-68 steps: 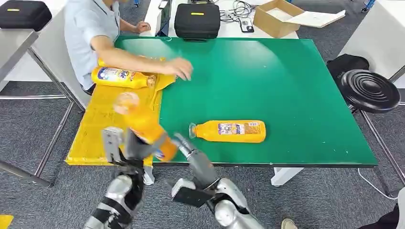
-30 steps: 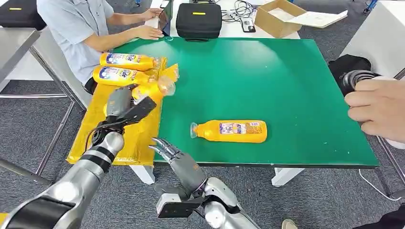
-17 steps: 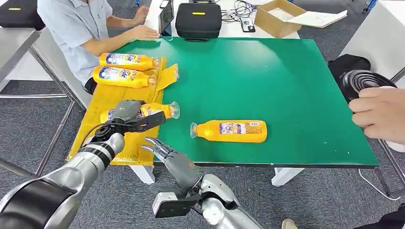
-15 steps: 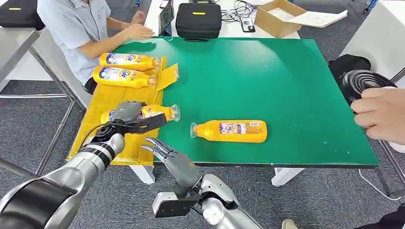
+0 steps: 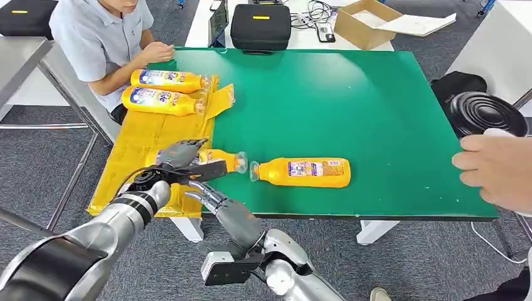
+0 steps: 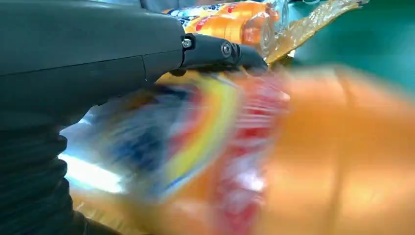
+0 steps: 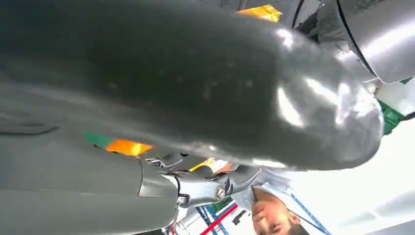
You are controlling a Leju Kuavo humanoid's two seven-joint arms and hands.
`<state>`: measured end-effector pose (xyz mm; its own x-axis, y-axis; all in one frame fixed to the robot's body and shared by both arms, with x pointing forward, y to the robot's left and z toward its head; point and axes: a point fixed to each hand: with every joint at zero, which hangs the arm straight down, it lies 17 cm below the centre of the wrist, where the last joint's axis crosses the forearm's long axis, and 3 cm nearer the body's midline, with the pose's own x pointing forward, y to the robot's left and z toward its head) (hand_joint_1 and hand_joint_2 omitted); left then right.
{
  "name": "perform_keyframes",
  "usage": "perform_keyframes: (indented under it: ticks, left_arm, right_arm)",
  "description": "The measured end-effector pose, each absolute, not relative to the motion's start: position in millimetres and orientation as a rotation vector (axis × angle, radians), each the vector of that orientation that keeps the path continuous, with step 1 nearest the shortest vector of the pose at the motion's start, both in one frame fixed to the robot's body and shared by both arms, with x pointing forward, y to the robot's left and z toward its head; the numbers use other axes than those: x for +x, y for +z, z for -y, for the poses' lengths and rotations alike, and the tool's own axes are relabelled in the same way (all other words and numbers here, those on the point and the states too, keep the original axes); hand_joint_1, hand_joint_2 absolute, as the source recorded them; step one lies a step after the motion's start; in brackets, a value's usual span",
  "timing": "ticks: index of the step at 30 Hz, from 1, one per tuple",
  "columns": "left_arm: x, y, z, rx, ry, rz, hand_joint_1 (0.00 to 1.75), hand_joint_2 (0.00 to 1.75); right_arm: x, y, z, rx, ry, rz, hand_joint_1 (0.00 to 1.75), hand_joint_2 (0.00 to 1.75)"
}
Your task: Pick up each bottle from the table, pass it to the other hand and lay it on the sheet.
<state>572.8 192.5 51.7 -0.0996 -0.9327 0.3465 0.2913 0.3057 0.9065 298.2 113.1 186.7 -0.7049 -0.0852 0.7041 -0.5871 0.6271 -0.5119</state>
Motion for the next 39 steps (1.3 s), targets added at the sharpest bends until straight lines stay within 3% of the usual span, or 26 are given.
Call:
perform_keyframes:
  ticks: [21, 28, 39]
  left_arm:
    - [565.5, 39.1, -193.1, 0.450, -0.946, 1.224, 0.00, 1.75]
    - [578.5, 79.4, -190.7, 0.230, -0.636, 1.420, 0.00, 1.75]
    - [595.3, 156.1, -236.5, 0.089, -0.123, 1.683, 0.00, 1.75]
  right_arm:
    - [297.8, 184.1, -112.0, 0.522, 1.001, 2.208, 0.00, 0.00]
    - [300.1, 180.8, -109.0, 0.491, 0.987, 2.219, 0.00, 0.00]
    - [297.2, 174.1, -106.5, 0.471, 0.976, 2.215, 0.00, 0.00]
